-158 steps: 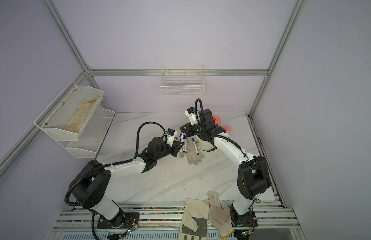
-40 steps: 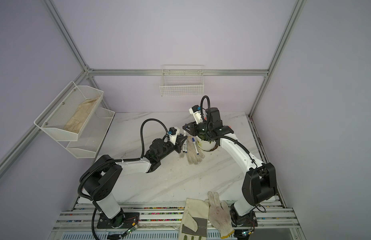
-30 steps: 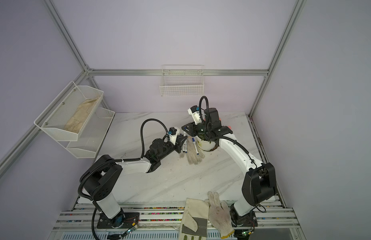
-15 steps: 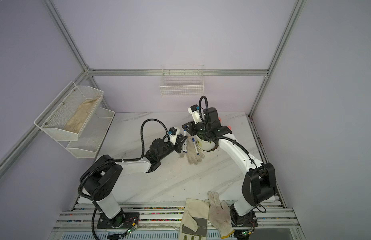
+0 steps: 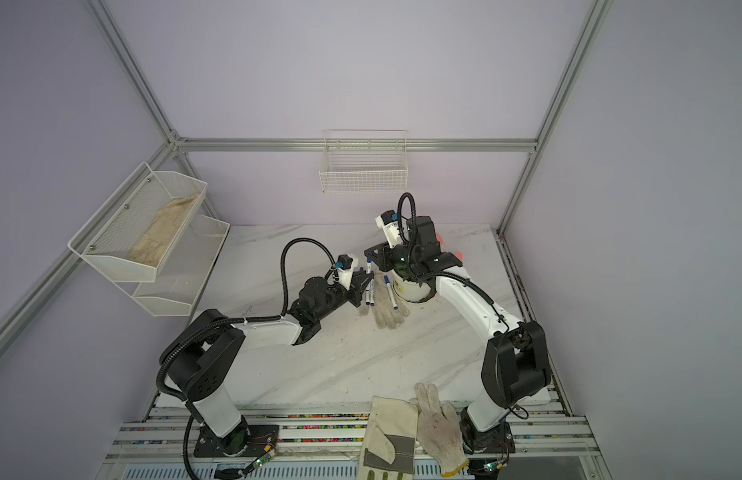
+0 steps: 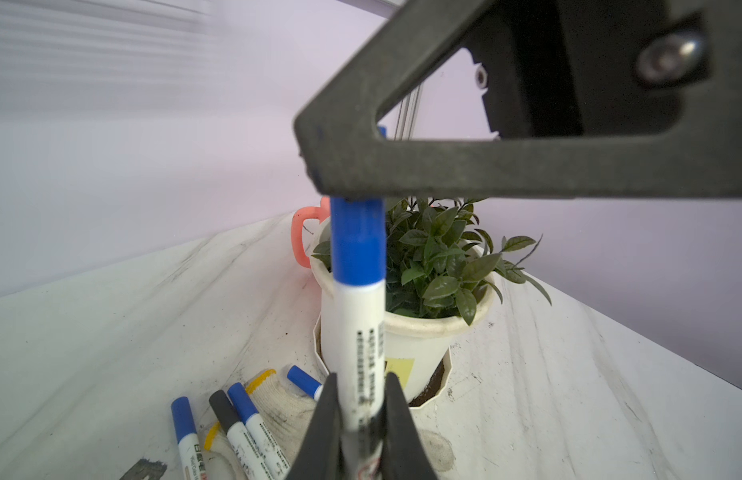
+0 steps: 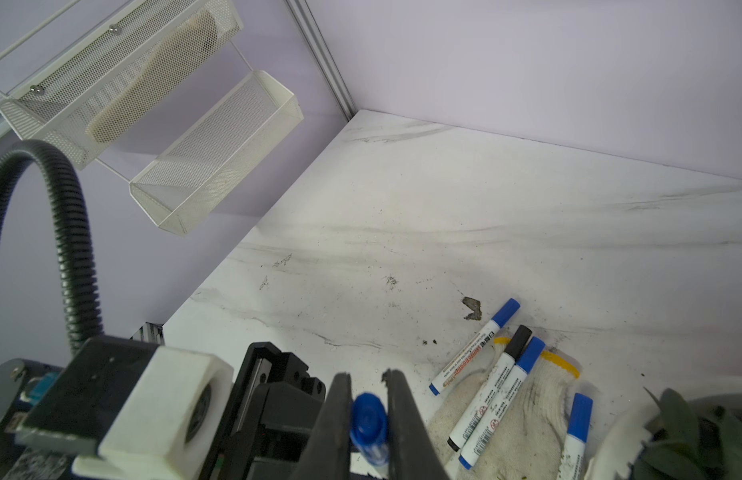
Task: Insert the pens into the pen caps
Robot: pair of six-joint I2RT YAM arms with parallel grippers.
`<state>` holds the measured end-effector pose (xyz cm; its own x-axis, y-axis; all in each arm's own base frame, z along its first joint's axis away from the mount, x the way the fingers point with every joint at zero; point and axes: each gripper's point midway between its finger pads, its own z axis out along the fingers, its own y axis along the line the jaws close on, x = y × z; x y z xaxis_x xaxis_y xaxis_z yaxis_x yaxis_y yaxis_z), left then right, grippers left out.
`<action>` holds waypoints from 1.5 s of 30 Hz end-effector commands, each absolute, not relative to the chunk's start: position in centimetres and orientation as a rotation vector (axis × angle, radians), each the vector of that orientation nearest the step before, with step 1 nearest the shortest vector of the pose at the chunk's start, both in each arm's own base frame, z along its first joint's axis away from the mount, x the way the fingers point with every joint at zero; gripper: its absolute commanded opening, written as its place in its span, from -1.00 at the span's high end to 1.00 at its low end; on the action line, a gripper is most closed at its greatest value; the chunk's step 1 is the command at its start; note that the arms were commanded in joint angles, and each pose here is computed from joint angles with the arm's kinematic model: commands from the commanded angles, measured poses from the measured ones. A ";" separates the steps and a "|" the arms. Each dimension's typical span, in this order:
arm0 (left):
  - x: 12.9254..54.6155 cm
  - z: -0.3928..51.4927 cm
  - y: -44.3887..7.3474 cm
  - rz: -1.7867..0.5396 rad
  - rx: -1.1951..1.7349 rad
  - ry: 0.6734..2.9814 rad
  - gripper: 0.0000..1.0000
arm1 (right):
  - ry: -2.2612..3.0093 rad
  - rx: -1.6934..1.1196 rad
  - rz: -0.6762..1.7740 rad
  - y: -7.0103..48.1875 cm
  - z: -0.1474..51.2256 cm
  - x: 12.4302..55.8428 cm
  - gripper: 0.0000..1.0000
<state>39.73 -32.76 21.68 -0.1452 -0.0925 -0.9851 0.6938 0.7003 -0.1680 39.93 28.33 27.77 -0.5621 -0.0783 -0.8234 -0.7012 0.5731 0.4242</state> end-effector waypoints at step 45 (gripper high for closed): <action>42.7 41.3 -21.6 -0.885 0.063 0.998 1.00 | 2.729 -0.693 0.518 24.0 9.1 35.1 1.00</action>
